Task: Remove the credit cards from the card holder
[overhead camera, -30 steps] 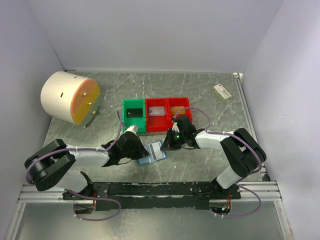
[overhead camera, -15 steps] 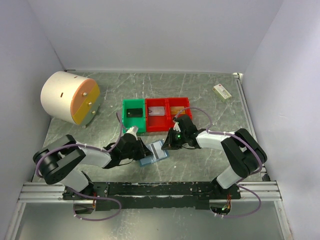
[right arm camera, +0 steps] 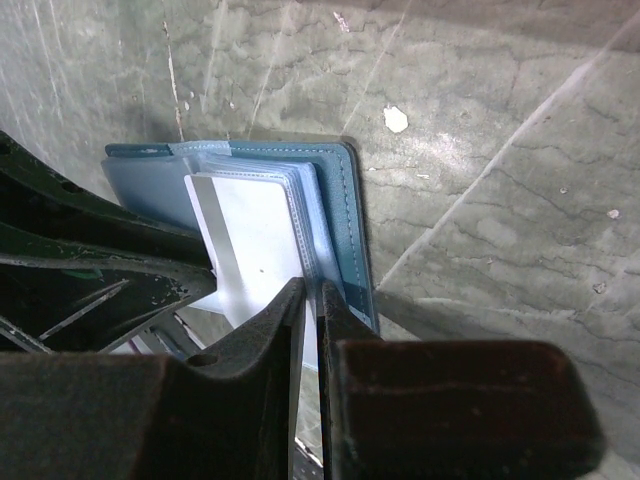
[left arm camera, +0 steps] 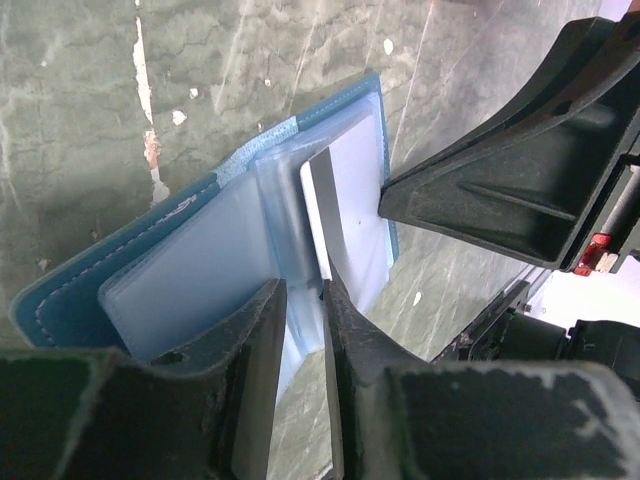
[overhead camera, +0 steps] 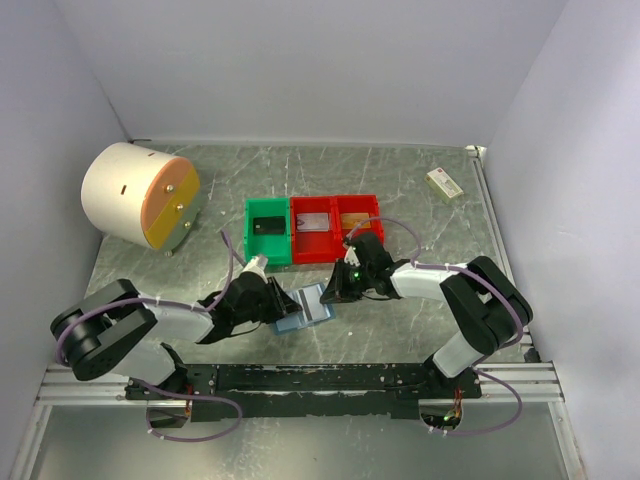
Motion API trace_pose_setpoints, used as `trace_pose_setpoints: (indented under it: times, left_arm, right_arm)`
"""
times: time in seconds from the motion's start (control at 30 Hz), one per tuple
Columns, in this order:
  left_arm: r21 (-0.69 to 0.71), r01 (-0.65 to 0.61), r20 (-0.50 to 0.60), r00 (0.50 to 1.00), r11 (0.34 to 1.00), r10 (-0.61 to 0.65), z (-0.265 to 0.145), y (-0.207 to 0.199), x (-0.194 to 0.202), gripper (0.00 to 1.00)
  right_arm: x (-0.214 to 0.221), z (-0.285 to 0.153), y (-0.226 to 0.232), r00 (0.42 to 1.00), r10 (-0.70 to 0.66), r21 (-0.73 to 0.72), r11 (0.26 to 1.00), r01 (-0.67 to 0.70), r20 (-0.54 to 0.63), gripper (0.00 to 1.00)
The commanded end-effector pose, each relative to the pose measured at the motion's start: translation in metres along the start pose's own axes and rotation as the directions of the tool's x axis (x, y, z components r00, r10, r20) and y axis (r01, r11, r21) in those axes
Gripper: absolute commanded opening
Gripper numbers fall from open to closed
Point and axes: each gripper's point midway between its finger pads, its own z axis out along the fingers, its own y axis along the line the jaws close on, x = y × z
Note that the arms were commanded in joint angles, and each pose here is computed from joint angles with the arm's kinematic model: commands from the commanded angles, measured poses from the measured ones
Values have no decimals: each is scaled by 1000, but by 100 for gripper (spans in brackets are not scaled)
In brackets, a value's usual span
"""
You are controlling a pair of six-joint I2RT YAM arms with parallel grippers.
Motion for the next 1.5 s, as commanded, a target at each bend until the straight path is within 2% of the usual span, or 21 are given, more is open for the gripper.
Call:
trace_pose_setpoints:
  times: [0.0, 0.37, 0.6, 0.83, 0.93, 1.13, 1.47]
  left_arm:
    - [62, 6, 17, 1000, 998, -7, 4, -13, -3, 32]
    - [127, 12, -1, 1000, 992, -12, 10, -25, 0, 31]
    - [165, 20, -21, 1000, 986, -17, 16, -29, 4, 27]
    - [185, 3, 2, 1000, 983, -4, 16, -35, 0, 30]
    - [174, -12, 14, 1000, 985, 10, 17, -34, -3, 26]
    - [108, -59, 10, 998, 992, 58, 19, -30, -6, 7]
    - [19, -108, -7, 994, 994, 108, 9, -15, -5, 7]
  right_arm:
    - [28, 3, -26, 996, 44, 87, 996, -37, -81, 11]
    - [30, 4, -25, 995, 53, 76, 996, -46, -89, 11]
    - [30, 4, -23, 995, 52, 65, 997, -46, -90, 11]
    - [36, 4, -22, 993, 54, 45, 998, -50, -110, 11]
    - [37, 4, -22, 992, 51, 44, 998, -46, -117, 10]
    - [33, 0, -22, 995, 28, 58, 998, -23, -99, 6]
    - [22, -3, -23, 998, 14, 94, 996, -8, -61, 6]
